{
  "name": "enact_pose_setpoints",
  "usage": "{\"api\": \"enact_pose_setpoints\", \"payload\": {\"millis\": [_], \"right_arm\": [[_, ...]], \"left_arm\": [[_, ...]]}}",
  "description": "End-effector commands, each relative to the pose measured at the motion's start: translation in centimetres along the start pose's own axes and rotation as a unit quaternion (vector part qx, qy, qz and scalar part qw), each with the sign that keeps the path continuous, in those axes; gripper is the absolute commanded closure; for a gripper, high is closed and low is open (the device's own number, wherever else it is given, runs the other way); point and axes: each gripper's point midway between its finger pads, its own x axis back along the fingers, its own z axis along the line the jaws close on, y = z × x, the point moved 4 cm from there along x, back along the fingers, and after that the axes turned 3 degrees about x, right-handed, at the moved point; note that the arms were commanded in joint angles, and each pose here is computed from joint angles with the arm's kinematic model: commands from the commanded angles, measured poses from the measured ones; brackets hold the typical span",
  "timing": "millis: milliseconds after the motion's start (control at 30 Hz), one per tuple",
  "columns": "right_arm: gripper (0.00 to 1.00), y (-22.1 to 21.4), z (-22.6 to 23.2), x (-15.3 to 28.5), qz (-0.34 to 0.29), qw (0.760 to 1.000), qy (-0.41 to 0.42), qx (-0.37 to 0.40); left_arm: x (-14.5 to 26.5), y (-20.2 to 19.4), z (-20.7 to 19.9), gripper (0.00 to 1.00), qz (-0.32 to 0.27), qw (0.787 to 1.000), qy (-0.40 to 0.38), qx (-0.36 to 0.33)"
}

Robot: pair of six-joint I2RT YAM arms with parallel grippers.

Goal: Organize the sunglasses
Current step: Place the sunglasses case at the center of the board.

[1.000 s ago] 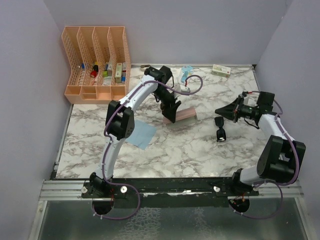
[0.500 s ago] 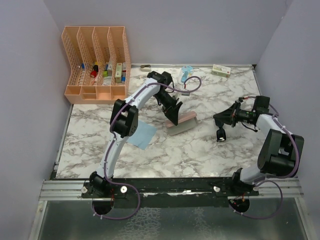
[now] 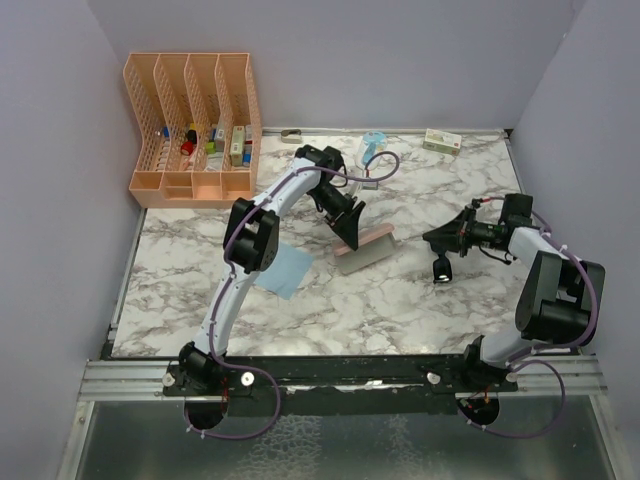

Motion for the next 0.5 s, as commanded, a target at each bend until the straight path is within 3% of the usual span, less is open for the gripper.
{"api": "enact_pose_setpoints", "payload": {"millis": [0,33,100,300,467], "right_arm": [[0.93,0.0,-0.5,-0.3,0.002,1.0,-0.003,0.006],[0.89,0.0,-0.5,-0.4,0.003,1.0,-0.001,0.007],[0.81,0.0,-0.6,-0.4,0.004,1.0,-0.001,0.007],[0.55,-0.3,-1.0,-1.0,0.009,1.0,-0.006,0.005],[0.51,-0.5,-0.6,-1.7,0.016,1.0,-0.013,0.016]], "left_arm": [[0.3,0.6,0.0,0.62,-0.019,1.0,-0.017,0.007],[0.4,0.7,0.0,0.52,-0.019,1.0,-0.017,0.005],[0.5,0.8,0.0,0.4,-0.02,1.0,-0.013,-0.001],[0.7,0.9,-0.1,0.28,-0.021,1.0,-0.01,-0.006],[0.8,0.9,-0.1,0.19,-0.019,1.0,-0.003,-0.011]]}}
